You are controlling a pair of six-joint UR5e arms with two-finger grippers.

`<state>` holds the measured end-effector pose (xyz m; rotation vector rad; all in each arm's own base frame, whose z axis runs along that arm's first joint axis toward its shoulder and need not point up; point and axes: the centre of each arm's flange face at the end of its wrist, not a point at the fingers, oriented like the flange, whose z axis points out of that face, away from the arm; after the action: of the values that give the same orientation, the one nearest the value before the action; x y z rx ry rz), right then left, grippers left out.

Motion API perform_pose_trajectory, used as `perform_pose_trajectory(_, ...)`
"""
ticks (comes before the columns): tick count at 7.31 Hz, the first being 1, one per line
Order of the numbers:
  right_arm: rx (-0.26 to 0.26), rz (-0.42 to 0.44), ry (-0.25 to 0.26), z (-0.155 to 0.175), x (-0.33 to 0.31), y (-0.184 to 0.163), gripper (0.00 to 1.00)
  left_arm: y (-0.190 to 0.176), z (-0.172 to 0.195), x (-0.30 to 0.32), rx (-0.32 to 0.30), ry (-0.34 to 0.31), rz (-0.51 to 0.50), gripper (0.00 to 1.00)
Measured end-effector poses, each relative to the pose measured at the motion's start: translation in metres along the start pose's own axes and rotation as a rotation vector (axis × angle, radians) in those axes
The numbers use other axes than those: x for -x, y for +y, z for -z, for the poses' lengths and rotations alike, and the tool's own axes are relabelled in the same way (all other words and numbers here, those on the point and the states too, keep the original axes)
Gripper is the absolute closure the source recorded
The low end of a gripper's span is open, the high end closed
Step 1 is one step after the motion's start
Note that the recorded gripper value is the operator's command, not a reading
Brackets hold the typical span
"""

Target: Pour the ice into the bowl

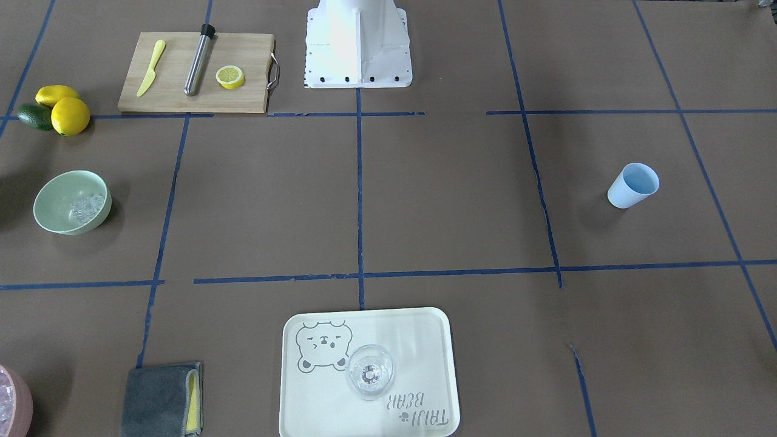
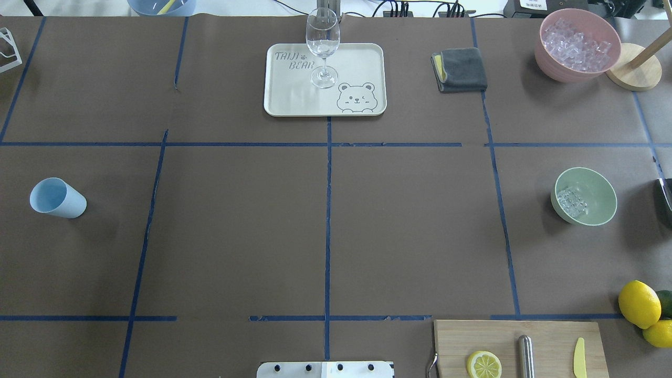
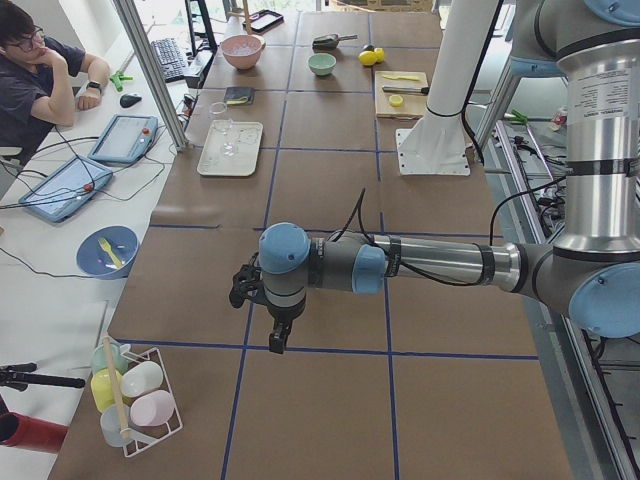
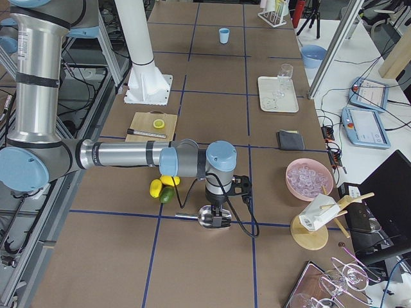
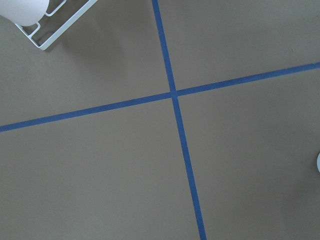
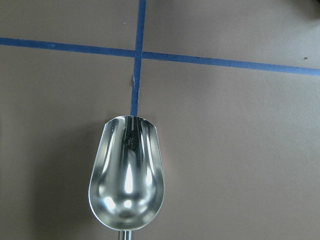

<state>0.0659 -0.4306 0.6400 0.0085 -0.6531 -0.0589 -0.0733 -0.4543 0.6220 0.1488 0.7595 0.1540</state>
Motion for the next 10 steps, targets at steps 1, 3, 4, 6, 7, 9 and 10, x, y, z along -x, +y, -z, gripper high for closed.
perform_pose_trajectory(1, 0.002, -0.002, 0.000, -0.0009, -0.0007, 0.0002, 0.00, 0.0005, -0.0007, 0.0001, 0.001, 0.001, 0.000, 0.00)
perform_pose_trajectory(3, -0.001, 0.001, -0.001, -0.0006, -0.0004, -0.0007, 0.00, 0.0009, -0.0012, 0.0002, 0.003, 0.001, 0.001, 0.00)
perform_pose_trajectory(4, -0.004, 0.004, -0.002, 0.0010, 0.0009, -0.0021, 0.00, 0.0009, -0.0012, 0.0002, 0.003, 0.001, 0.001, 0.00)
perform_pose_trajectory(6, -0.010, 0.009, -0.003, 0.0037, 0.0029, -0.0046, 0.00, 0.0009, -0.0012, 0.0001, 0.003, 0.001, 0.001, 0.00)
perform_pose_trajectory(7, -0.011, 0.008, -0.010, 0.0039, 0.0038, -0.0048, 0.00, 0.0009, -0.0013, 0.0002, 0.003, 0.001, 0.001, 0.00)
perform_pose_trajectory(9, -0.013, 0.008, -0.034, 0.0042, 0.0063, -0.0051, 0.00, 0.0008, -0.0011, 0.0001, 0.002, 0.001, 0.000, 0.00)
perform_pose_trajectory(10, -0.012, 0.007, -0.038, 0.0036, 0.0062, -0.0050, 0.00, 0.0009, -0.0011, 0.0000, 0.003, 0.002, 0.000, 0.00)
